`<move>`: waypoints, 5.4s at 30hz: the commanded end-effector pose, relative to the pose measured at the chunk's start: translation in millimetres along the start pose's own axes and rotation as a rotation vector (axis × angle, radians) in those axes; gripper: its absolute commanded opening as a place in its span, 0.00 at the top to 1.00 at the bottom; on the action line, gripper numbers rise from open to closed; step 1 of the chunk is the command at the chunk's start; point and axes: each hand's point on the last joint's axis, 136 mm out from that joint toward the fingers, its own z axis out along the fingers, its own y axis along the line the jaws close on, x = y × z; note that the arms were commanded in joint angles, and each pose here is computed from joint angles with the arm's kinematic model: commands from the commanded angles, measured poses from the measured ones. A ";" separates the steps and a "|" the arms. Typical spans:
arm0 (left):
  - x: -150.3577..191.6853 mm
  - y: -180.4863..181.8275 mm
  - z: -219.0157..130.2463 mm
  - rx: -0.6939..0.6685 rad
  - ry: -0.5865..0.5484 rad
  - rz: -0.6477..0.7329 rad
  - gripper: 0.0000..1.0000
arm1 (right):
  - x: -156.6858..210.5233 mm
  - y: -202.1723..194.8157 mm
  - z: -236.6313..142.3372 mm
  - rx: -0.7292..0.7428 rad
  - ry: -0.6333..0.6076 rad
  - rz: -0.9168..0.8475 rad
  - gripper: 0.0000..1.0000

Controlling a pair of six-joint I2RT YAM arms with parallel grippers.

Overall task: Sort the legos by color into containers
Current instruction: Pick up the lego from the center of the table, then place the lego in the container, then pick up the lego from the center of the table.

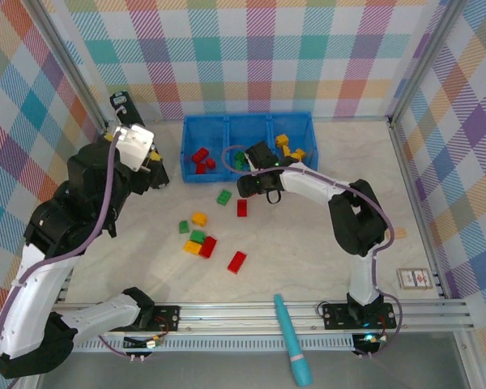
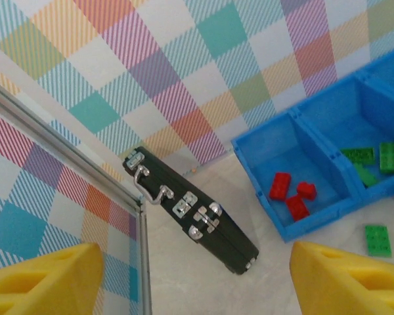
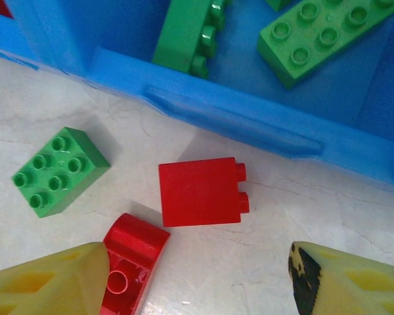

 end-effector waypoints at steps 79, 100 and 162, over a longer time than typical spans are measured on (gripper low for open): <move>64.6 18.8 -43.2 -0.048 0.037 -0.002 0.17 | -188.0 121.7 45.2 -0.160 -0.449 -0.414 0.65; 84.4 -4.0 -40.2 0.049 0.163 -0.212 0.17 | -162.0 111.2 62.1 -0.104 -0.345 -0.535 0.46; 175.9 -366.0 207.6 0.408 0.811 -0.413 0.32 | -20.3 -66.8 -263.1 -0.064 -0.609 0.035 0.14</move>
